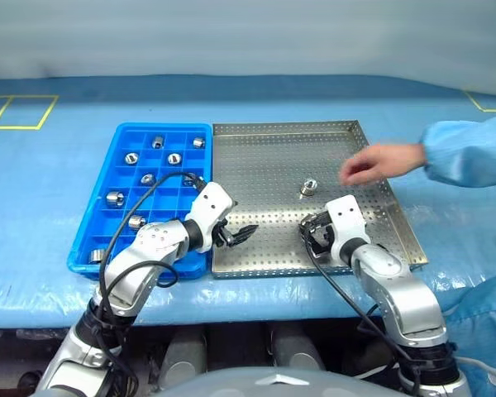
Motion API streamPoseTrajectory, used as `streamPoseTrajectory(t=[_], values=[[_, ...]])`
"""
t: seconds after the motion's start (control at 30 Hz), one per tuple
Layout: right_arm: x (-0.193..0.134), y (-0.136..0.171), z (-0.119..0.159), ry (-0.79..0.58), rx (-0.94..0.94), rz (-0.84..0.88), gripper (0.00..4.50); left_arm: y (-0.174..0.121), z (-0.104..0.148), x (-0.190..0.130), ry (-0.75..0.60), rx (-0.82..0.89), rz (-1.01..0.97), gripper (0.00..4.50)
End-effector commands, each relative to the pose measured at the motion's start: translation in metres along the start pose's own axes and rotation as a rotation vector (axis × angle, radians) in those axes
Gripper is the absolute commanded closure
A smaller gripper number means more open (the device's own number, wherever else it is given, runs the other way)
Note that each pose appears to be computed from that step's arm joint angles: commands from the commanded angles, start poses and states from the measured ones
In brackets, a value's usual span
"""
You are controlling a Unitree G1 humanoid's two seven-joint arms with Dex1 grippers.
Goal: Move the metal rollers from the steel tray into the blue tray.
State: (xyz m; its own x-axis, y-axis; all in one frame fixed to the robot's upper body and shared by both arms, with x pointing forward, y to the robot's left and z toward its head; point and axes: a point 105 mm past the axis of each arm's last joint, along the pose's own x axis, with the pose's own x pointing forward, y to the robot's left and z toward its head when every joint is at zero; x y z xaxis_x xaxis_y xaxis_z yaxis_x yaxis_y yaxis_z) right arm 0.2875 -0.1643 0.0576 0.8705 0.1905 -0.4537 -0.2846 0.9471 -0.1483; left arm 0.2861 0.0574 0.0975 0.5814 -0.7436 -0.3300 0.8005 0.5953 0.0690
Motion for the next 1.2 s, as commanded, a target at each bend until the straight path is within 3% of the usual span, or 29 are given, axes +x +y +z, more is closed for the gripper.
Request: streamPoseTrajectory(t=[0.03,0.3,0.83,1.0,1.2], values=[[-0.002,-0.005,0.006,-0.032,0.021,-0.028,0.64,-0.001,0.006,0.003,-0.024,0.023,0.000,0.68],[-0.002,-0.006,0.008,-0.044,0.028,-0.033,3.19,0.001,0.001,0.003,-0.013,0.017,0.011,0.68],[-0.001,-0.002,0.011,-0.053,0.015,-0.017,3.20,0.006,0.001,0.000,-0.022,0.005,0.023,0.68],[-0.003,0.012,0.037,-0.131,-0.052,0.051,3.20,0.024,0.005,-0.013,-0.037,-0.006,0.079,0.68],[0.000,0.050,0.082,-0.265,-0.150,0.210,3.20,0.044,0.011,-0.046,-0.046,0.010,0.152,0.68]])
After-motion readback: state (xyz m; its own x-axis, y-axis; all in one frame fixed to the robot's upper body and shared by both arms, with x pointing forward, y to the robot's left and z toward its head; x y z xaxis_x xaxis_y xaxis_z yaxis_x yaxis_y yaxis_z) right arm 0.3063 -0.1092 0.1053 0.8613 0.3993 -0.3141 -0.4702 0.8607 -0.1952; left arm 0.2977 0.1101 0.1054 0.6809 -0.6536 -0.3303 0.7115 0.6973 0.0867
